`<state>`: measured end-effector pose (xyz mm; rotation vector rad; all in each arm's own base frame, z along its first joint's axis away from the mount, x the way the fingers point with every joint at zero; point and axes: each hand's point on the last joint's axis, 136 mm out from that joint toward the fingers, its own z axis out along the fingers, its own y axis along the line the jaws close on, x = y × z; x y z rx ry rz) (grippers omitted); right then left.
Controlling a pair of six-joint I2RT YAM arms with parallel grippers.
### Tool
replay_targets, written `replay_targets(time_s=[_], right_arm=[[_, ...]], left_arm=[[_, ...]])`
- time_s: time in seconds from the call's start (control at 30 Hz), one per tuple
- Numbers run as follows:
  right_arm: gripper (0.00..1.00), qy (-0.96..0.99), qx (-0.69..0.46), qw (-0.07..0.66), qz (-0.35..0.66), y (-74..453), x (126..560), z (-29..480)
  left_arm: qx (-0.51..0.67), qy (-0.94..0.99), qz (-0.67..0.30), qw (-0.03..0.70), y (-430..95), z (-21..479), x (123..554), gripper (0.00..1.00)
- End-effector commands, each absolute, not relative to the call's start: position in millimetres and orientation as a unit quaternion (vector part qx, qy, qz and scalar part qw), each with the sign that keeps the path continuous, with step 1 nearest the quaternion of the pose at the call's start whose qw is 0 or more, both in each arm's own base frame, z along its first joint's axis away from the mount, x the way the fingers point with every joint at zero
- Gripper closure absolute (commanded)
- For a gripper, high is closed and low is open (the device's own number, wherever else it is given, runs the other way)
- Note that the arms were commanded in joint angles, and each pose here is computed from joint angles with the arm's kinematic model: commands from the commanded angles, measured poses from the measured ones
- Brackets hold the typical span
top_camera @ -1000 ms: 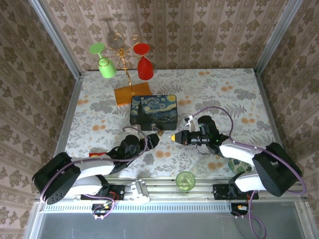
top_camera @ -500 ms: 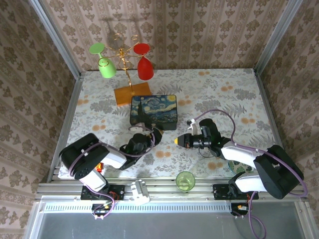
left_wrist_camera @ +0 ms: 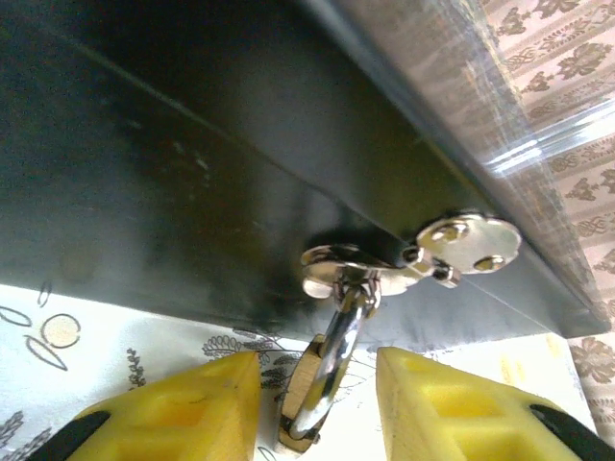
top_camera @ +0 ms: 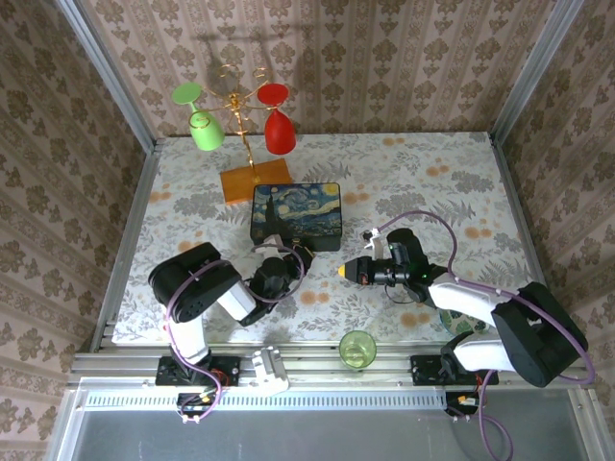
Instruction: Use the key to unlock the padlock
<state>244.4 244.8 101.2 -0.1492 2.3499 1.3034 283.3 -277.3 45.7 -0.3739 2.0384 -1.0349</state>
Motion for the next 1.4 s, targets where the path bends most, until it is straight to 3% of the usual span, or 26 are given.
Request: replay_targets(time_s=[0.0,0.1,0.33,0.57,0.83,1.37], right_arm=[[1.0,0.854,-0.059,0.227,0.465,240.1,242.2,100.1],[1.0,0.853,-0.06,0.226,0.466,240.5,243.0,100.2],[1.0,0.85,-0.056,0.225,0.473,244.9,248.7,101.5],[1.0,0.845,-0.051,0.221,0.485,250.1,252.9,99.3],[1.0,0.848,-0.04,0.201,0.488,258.7,259.0,85.3],[1.0,0.825,0.005,0.236,0.514,267.3,275.8,65.8]], left_arm=[[-0.15,0.838,-0.372,0.37,-270.5,21.1,273.6,0.65],[-0.151,0.84,-0.377,0.359,-268.3,16.8,276.1,0.82],[-0.143,0.845,-0.384,0.344,-273.6,19.6,278.3,0.96],[-0.111,0.843,-0.379,0.366,-274.5,46.4,281.2,1.0],[-0.108,0.834,-0.42,0.342,-287.0,72.2,281.2,1.0],[-0.197,0.787,-0.499,0.304,-287.5,88.4,287.9,1.0]])
